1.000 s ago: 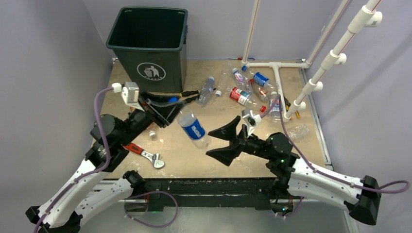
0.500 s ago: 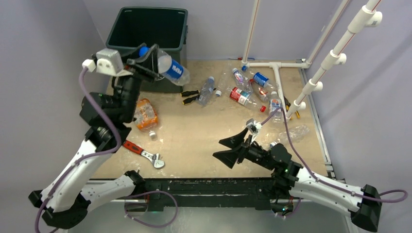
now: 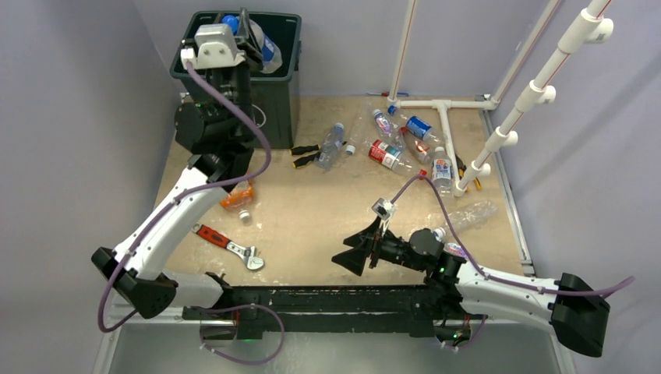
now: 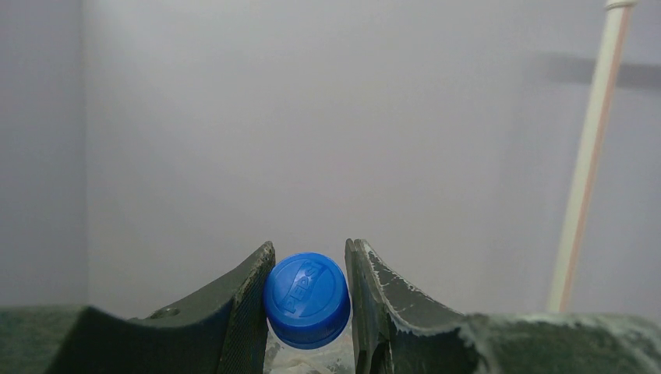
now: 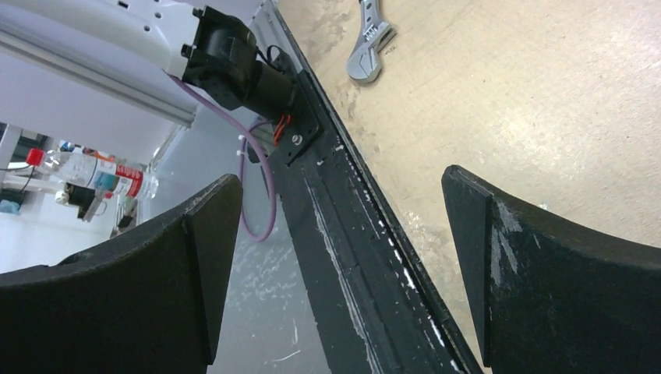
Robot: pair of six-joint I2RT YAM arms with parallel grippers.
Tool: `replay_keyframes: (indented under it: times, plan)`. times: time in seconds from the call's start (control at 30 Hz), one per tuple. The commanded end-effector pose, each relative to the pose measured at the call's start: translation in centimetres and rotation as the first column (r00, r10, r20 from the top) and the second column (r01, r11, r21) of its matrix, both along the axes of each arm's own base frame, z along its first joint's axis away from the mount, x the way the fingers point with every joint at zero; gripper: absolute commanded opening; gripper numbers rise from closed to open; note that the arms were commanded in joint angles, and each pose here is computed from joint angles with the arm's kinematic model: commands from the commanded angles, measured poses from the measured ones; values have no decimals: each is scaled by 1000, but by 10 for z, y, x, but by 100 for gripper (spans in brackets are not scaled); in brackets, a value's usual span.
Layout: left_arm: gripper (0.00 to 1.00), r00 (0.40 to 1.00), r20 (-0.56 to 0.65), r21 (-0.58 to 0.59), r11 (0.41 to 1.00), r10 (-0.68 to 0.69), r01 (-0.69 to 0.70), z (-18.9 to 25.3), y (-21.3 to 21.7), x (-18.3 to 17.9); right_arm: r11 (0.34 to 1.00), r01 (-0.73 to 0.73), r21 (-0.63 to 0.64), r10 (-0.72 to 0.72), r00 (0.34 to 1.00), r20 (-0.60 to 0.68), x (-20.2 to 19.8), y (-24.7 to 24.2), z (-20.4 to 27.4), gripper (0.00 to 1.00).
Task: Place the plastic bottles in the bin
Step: Place the plastic bottle in the trash bin.
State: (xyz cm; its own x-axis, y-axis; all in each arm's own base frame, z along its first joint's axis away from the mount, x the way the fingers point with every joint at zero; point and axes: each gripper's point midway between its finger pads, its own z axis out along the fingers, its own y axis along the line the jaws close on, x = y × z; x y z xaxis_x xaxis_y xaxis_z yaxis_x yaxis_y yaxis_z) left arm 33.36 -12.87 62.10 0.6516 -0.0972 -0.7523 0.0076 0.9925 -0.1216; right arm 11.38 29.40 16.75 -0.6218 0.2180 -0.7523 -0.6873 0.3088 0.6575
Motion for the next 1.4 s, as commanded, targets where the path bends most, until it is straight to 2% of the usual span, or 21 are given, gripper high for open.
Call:
replay_keyframes:
  times: [0.0,0.13,0.33,0.47,0.73,0.9,1.1,1.23,1.37]
  plan:
    - [0,995,48,-49,995,85,-83,18,41,20,998,-37,55,36,999,29,-5,5,24,99]
    - [0,995,58,-112,991,81,-74,12,66,51,996,-70,63,68,997,35,-11,5,26,99]
    - [0,986,145,-190,980,84,-56,-2,97,76,996,-72,47,72,997,-5,-13,4,21,99]
    - [0,990,131,-157,987,45,-25,-15,88,95,994,-58,90,60,998,-11,-15,-2,23,99]
    - [0,999,38,-124,991,-38,42,-48,67,125,995,-68,72,67,998,13,-13,2,25,99]
    - [0,994,-80,-82,994,-79,72,-75,54,150,994,-75,75,75,997,7,-14,4,16,99]
    - [0,983,-118,-102,986,-140,129,-100,45,158,998,-57,21,57,998,-16,-10,5,8,99]
    - [0,963,-172,-111,975,-209,191,-115,40,172,1000,-21,-14,21,999,35,-1,4,16,99]
    - [0,949,-190,-161,962,-251,222,-121,45,185,1000,30,1,-30,998,61,7,0,25,99]
